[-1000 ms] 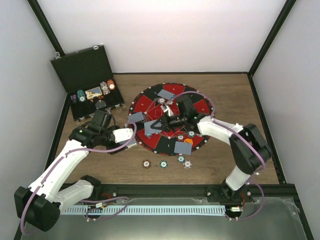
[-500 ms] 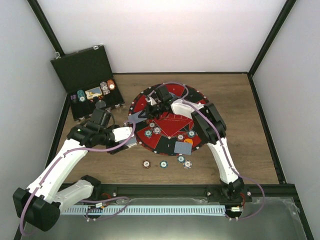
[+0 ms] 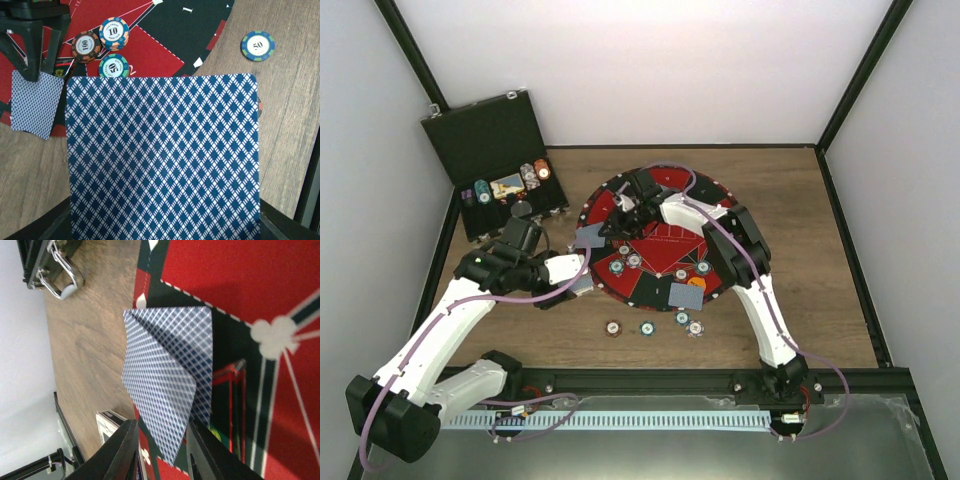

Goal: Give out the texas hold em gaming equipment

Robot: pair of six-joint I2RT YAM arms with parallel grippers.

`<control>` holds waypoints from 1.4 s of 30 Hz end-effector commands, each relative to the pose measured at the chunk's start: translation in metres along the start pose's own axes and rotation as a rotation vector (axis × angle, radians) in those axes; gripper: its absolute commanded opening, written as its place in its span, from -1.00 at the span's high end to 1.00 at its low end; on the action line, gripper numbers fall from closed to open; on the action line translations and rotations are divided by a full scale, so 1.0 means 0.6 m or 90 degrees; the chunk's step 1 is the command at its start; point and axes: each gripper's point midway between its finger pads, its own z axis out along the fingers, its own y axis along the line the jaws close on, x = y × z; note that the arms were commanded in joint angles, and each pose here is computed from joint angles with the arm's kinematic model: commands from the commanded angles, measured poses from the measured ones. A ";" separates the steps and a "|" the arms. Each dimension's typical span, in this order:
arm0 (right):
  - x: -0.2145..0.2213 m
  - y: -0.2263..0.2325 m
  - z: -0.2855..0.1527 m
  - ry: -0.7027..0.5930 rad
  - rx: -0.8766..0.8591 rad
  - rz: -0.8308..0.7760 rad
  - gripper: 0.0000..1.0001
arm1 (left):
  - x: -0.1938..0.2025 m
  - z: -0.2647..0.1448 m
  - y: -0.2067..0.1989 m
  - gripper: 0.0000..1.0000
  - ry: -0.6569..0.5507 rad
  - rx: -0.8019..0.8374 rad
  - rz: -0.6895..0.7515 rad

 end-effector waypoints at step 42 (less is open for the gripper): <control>0.284 0.289 -0.111 0.042 -0.262 -0.122 -0.31 | -0.031 -0.004 0.012 0.67 -0.044 -0.003 0.008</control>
